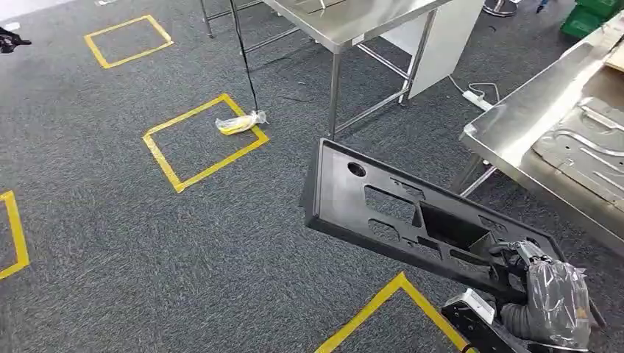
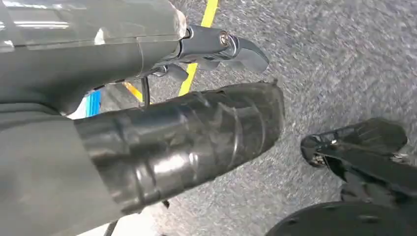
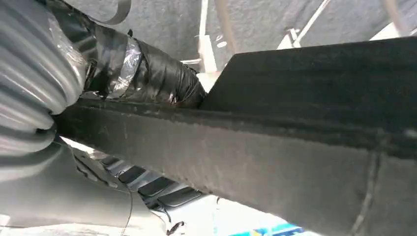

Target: Take the parts from the cabinet and place them on the table.

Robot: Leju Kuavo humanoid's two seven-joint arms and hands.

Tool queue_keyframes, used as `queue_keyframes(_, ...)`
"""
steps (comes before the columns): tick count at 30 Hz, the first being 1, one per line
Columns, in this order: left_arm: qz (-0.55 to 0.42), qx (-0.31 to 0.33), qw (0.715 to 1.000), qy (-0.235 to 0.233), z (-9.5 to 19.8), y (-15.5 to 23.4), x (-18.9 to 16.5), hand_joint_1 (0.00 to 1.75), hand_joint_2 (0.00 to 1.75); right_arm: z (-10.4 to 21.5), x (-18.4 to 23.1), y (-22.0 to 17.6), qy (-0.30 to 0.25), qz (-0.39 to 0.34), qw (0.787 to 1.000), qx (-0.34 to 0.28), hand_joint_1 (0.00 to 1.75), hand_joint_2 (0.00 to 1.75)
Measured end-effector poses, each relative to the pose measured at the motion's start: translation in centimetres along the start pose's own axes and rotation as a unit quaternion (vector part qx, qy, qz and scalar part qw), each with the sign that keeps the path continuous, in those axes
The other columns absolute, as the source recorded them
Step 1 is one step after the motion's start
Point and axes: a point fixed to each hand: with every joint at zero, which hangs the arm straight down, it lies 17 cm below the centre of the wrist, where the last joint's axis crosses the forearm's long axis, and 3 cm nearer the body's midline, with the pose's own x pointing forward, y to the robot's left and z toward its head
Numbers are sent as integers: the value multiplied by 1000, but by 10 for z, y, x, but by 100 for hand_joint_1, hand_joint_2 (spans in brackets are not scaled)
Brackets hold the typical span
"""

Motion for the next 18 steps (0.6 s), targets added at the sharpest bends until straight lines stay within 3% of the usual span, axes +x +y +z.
queue_keyframes(18,7,-21,1000,8,2,-15,-6,0,0,-5,-6,-7,3,1,1000,-14,175,175)
